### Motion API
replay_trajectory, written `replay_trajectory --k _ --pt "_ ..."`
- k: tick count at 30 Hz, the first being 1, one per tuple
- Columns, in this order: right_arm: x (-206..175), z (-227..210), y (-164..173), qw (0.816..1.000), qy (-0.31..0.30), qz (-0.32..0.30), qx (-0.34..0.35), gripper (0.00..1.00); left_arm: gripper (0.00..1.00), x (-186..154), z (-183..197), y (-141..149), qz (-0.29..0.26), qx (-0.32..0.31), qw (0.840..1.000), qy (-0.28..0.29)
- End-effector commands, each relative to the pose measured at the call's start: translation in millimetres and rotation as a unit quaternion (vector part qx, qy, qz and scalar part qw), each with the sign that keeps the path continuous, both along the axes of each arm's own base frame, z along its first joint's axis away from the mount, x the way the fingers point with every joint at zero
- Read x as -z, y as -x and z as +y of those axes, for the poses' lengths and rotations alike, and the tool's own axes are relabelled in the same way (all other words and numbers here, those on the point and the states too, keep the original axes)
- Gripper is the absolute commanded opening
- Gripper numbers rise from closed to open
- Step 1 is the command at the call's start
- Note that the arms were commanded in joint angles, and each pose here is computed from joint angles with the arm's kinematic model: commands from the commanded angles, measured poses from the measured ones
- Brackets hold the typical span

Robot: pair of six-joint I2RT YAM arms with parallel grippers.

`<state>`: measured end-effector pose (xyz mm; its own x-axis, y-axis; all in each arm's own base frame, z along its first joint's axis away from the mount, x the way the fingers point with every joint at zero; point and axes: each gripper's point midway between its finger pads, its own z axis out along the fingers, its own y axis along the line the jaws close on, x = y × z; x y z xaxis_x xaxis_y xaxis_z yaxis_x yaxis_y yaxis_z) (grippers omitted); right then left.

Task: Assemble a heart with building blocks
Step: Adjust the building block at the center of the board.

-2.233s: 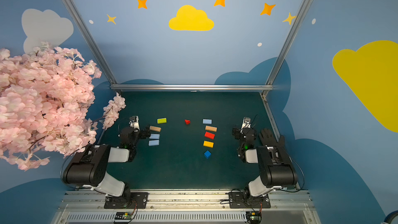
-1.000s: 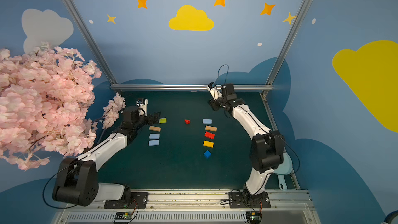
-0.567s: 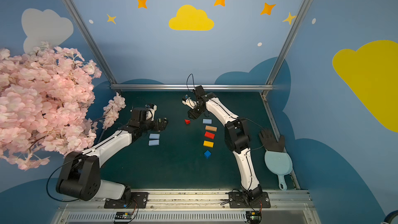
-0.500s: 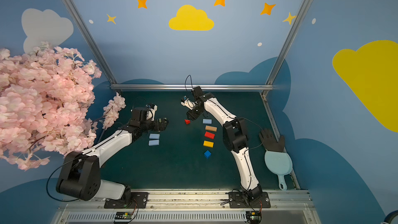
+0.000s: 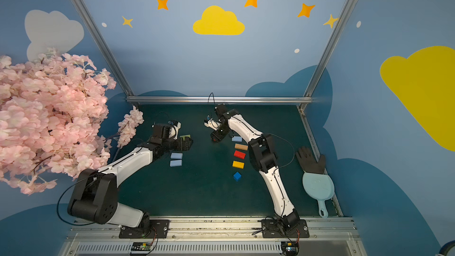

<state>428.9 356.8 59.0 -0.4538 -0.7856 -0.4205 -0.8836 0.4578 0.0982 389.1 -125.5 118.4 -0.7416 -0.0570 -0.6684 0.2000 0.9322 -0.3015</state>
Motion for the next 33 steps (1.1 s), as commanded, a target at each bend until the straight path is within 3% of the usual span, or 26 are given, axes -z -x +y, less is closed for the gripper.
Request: replay_trajectory --k 1,26,33 --pt "5.4 7.4 -3.5 1.0 0.005 -0.003 0.008 0.61 1.0 -7.4 -2.9 -5.5 -0.006 -0.001 1.0 0.003" --pt "36.6 16.6 -13.7 0.999 0.031 -0.017 0.025 0.49 1.0 -0.5 -0.4 -7.3 0.003 -0.005 1.0 -0.008" --pt "41.6 16.2 -13.6 0.999 0.041 -0.019 0.024 0.36 1.0 3.4 0.1 -6.4 0.006 -0.004 1.0 -0.01"
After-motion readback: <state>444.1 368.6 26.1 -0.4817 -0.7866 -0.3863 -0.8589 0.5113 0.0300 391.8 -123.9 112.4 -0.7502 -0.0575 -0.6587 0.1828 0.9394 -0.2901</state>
